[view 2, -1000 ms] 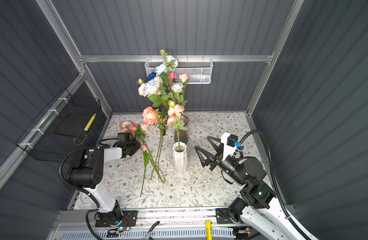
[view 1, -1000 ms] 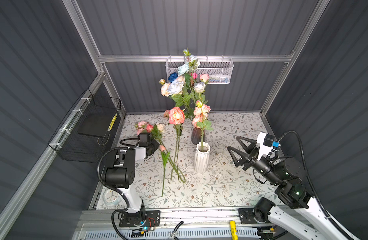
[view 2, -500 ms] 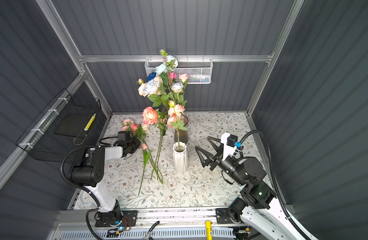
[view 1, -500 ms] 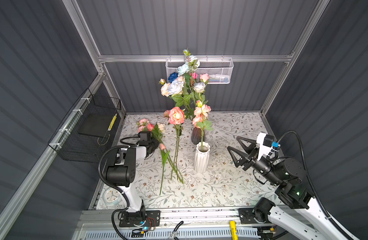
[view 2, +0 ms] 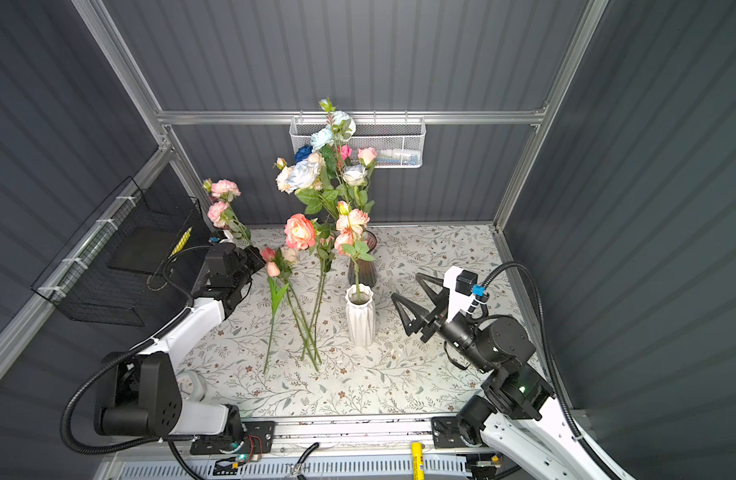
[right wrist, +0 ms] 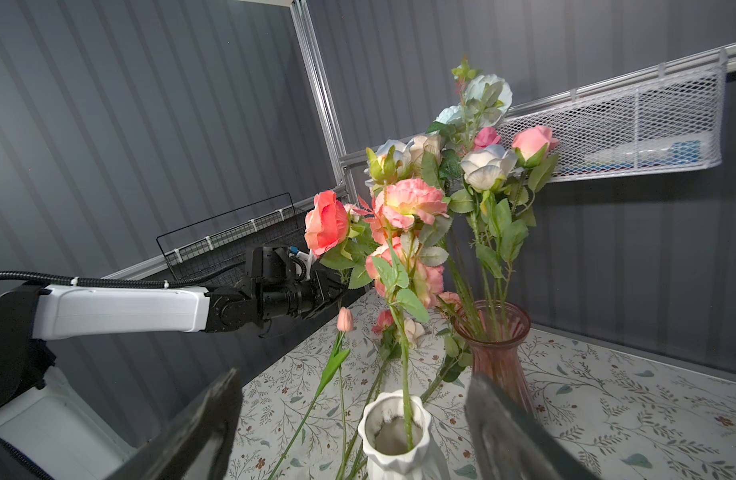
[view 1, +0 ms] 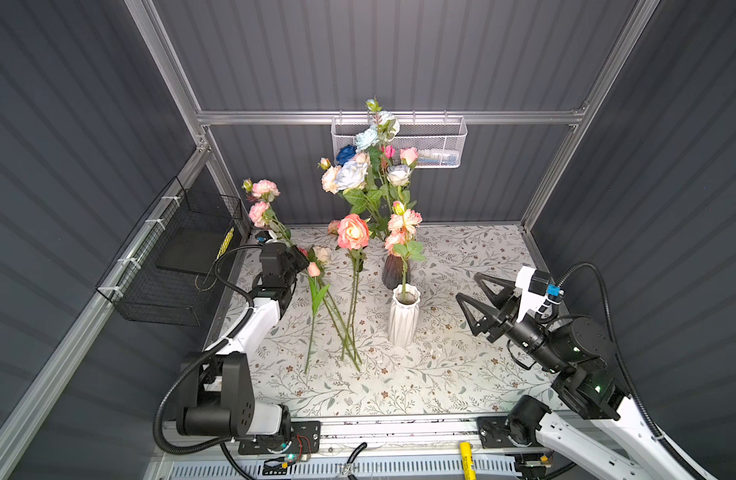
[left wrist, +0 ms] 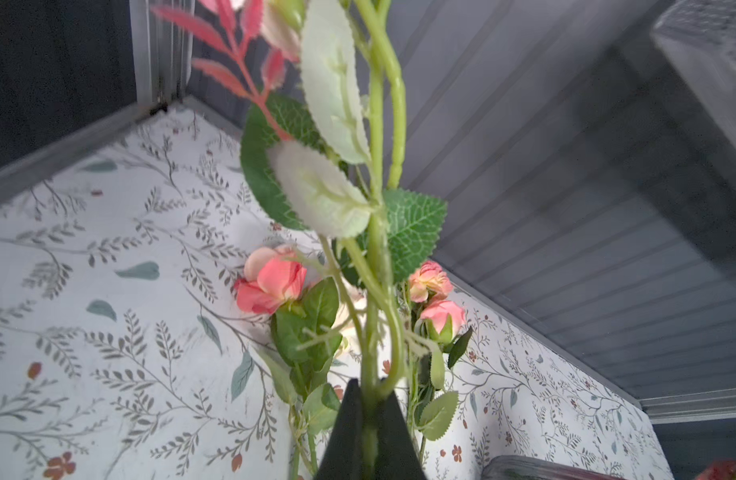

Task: Arrange the flowers into the vase
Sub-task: 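Grasp the pink spray stem and lift it upward with the left gripper, then grasp the spray stem with the right gripper while the left holds it, then carry the spray toward the white vase with the right gripper while the left releases, then lower the spray stem into the white vase and open the right gripper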

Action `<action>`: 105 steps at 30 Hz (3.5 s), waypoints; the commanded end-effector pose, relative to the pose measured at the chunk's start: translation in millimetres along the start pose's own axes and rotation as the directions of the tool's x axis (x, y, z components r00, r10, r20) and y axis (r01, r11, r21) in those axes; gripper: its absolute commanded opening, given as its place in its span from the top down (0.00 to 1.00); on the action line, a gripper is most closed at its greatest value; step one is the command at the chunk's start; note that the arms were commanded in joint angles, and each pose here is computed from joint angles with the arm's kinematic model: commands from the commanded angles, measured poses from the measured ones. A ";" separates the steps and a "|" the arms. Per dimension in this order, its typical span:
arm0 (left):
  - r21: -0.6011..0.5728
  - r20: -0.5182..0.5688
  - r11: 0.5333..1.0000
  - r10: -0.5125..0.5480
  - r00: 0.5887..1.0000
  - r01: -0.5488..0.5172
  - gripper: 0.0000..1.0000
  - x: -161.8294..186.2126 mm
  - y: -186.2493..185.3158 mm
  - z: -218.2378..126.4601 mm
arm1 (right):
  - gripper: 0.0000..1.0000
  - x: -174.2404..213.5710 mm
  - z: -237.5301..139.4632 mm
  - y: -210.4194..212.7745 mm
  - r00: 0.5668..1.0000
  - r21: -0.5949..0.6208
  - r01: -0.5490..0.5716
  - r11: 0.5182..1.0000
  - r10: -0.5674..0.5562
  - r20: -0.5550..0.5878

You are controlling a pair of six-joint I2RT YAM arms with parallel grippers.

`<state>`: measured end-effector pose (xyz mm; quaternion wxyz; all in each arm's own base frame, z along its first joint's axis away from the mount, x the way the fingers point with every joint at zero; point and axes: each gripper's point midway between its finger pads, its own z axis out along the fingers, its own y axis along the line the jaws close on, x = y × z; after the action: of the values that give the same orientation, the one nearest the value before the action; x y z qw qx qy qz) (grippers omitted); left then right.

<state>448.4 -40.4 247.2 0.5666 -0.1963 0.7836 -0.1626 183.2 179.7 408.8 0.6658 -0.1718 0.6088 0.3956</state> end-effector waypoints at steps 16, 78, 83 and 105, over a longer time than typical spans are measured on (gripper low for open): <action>0.059 0.309 0.968 0.216 0.926 -0.245 1.00 -103.2 -83.8 -93.6 | 0.14 -12.3 3.6 3.8 1.000 -0.013 0.000 1.000 0.000 0.030; 0.695 0.240 0.705 -0.045 0.970 -0.139 0.00 -91.5 -139.2 -319.5 | 1.00 -48.7 79.5 107.9 0.957 -0.273 0.222 0.936 -0.263 -0.122; 0.653 0.191 0.747 -0.008 0.982 -0.121 0.00 -71.6 -126.2 -302.0 | 1.00 -65.6 89.2 62.5 0.965 -0.164 0.231 0.959 -0.247 -0.090; 0.562 0.045 0.825 0.040 0.998 -0.058 0.00 -25.8 -100.3 -259.6 | 0.59 40.6 136.4 2.6 0.953 -0.087 0.085 0.993 -0.106 -0.283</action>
<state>217.6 -106.8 402.8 0.6203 -0.0034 0.6875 -0.3775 271.7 293.0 393.8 0.5751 -0.2965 0.6815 0.3420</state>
